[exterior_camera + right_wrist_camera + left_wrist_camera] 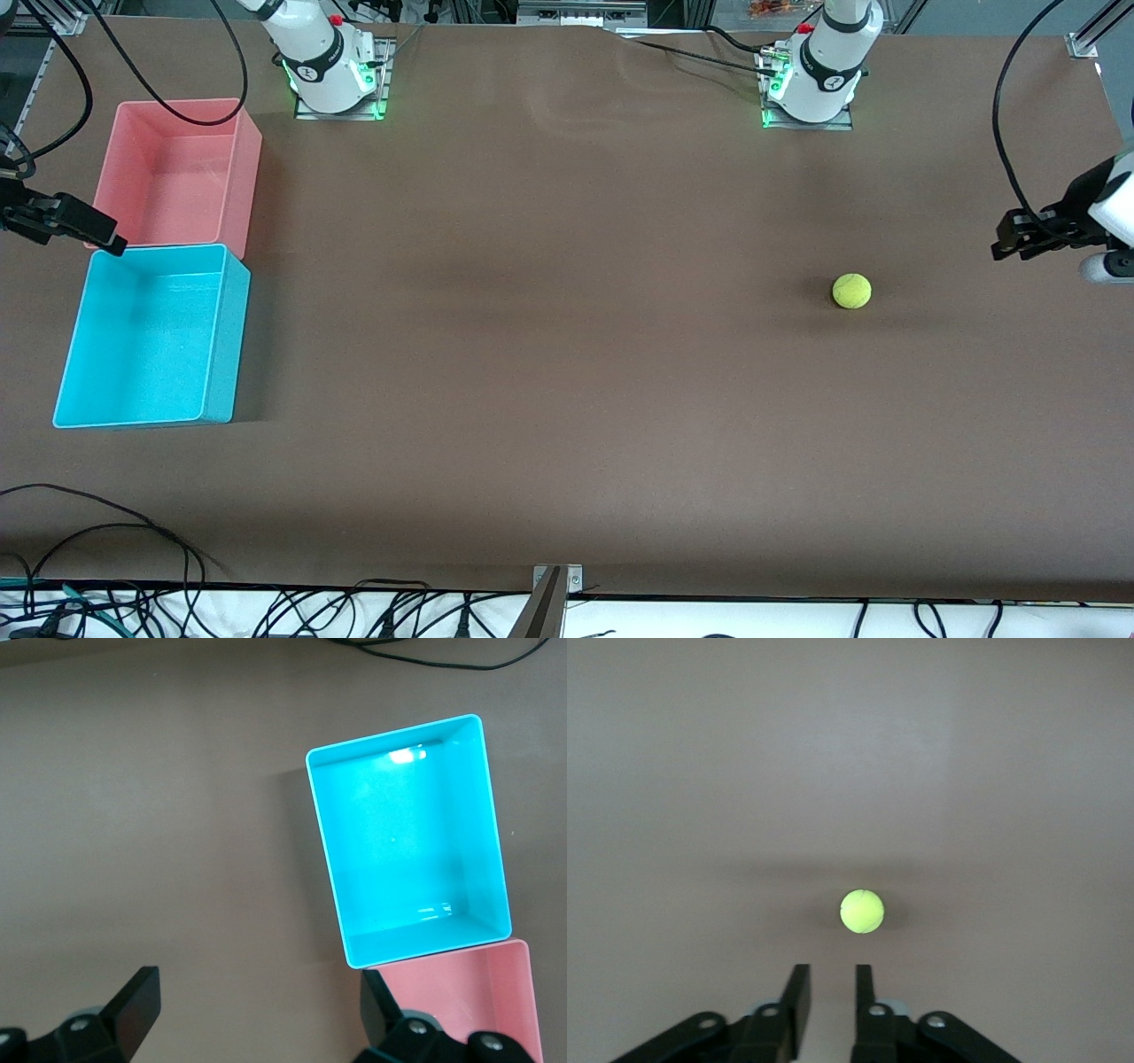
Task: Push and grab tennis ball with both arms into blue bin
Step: 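Lower the left gripper to the table beside the tennis ball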
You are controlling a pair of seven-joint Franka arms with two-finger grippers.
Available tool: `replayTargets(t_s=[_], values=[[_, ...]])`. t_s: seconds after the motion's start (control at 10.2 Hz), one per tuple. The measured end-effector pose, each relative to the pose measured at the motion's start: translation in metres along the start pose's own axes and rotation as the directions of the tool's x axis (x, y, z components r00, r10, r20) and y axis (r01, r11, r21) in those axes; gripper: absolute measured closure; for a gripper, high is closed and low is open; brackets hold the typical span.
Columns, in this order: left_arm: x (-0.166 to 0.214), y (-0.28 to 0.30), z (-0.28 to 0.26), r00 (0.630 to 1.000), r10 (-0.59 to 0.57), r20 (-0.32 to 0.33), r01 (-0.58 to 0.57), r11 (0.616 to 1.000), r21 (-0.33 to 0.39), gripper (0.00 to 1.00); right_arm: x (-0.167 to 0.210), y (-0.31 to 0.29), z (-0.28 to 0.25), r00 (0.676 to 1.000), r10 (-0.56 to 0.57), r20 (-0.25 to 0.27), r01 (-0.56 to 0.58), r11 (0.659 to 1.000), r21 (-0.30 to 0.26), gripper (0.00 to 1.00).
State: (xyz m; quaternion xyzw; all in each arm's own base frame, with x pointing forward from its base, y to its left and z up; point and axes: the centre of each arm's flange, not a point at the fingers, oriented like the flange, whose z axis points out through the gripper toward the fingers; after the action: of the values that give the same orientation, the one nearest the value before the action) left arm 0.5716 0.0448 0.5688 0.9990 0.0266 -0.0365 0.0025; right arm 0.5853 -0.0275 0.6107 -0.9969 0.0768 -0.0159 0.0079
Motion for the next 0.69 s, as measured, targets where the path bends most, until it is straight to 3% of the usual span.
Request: replayTargets(t_s=[0.2, 0.39, 0.49, 0.69], values=[[0.001, -0.038, 0.010, 0.995, -0.103, 0.021, 0.103, 0.995, -0.005, 0.97, 0.000, 0.000, 0.000, 1.000, 0.000, 0.000, 0.000, 1.000, 0.000, 0.00], [0.002, -0.077, 0.022, 0.951, -0.307, 0.048, 0.308, 0.951, -0.024, 0.99, 0.000, 0.000, 0.000, 1.000, 0.000, 0.000, 0.000, 1.000, 0.000, 0.00], [0.001, -0.091, 0.030, 0.891, -0.448, 0.068, 0.450, 0.893, -0.022, 0.99, 0.000, 0.000, 0.000, 1.000, 0.000, 0.000, 0.000, 1.000, 0.000, 0.00], [-0.001, -0.105, 0.046, 0.700, -0.704, 0.118, 0.710, 0.704, -0.012, 0.99, 0.000, 0.000, 0.000, 1.000, 0.000, -0.001, 0.000, 1.000, 0.000, 0.00]])
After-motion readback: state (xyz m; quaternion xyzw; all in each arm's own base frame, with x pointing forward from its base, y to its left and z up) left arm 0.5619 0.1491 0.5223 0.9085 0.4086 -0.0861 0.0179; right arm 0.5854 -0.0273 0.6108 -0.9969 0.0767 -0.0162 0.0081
